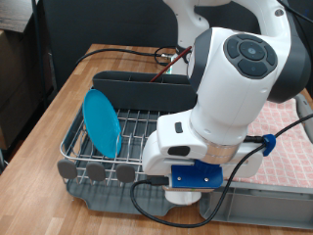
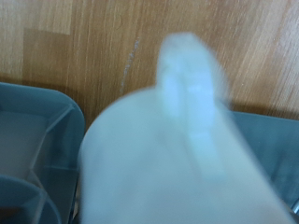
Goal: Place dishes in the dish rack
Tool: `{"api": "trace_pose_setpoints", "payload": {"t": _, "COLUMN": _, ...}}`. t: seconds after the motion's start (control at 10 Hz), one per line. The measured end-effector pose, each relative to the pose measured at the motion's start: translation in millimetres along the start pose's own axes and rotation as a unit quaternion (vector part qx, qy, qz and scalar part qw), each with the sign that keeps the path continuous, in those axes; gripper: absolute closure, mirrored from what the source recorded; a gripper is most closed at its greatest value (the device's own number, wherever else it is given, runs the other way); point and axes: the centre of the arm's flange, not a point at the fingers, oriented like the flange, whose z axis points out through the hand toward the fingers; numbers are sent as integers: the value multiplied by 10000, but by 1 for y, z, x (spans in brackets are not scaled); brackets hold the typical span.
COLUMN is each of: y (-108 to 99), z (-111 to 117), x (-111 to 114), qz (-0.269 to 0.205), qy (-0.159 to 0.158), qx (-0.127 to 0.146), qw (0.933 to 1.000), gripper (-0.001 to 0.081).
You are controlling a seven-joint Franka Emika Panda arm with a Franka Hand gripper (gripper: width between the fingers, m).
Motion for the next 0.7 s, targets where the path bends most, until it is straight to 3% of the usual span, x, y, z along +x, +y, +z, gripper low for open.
{"api": "trace_pose_setpoints", "payload": {"t": 0.1, "y": 0, "z": 0, "x": 0, "qz": -14, "qy": 7, "qx": -3, "qw": 10000, "gripper": 68}}
{"api": "trace_pose_setpoints", "payload": {"t": 0.2, "y": -1, "z": -3, "x": 0, "qz": -64, "qy": 20, "qx": -1, "qw": 10000, "gripper": 68}}
{"api": "trace_pose_setpoints", "payload": {"t": 0.3, "y": 0, "z": -8, "x": 0, "qz": -124, "qy": 8, "qx": -18, "qw": 9999, "gripper": 17}}
{"api": "trace_pose_setpoints", "payload": {"t": 0.7, "y": 4, "z": -46, "x": 1, "qz": -376, "qy": -111, "qx": -104, "qw": 9992, "gripper": 3}}
